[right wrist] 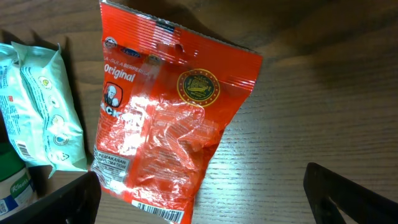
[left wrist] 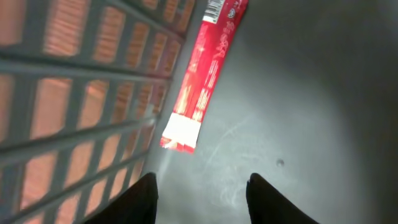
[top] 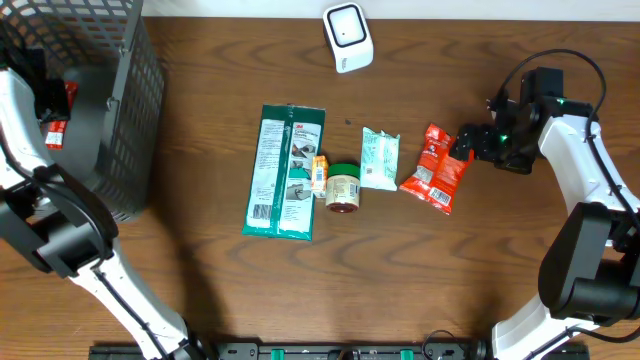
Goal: Scan the item barcode
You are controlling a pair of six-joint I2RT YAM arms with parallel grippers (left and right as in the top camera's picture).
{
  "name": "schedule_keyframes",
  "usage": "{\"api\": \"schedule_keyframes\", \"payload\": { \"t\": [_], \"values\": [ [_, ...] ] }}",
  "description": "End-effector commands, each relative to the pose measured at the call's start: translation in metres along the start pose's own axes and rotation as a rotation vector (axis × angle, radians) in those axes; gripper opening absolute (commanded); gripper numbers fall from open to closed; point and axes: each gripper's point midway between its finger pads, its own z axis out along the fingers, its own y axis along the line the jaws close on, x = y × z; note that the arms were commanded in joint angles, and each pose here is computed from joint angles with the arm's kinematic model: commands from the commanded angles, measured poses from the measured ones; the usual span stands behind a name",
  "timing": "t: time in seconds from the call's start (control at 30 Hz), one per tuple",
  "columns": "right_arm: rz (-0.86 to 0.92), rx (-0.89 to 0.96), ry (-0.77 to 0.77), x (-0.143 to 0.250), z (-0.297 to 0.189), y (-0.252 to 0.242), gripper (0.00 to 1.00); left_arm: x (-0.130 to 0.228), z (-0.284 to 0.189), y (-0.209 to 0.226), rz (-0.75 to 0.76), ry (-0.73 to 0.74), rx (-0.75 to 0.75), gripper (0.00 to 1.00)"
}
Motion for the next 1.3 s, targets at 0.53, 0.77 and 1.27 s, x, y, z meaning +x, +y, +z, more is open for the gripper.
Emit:
{"api": "schedule_keyframes", "payload": {
  "t": [0.53,0.77,1.27],
  "values": [
    [-0.006,0.000,-0.016,-0.004,-0.005,0.000,0.99,0.012,0.082,0.000,-0.003,0.024,0.124,0.50],
    [-0.006,0.000,-0.016,-0.004,-0.005,0.000,0.99,0.024,0.103,-0.011,-0.003,0.063,0.167,0.54],
    [-0.006,0.000,-0.016,-0.004,-0.005,0.000,0.99,0.044,0.106,-0.046,-0.020,0.129,0.337,0.30]
  ]
}}
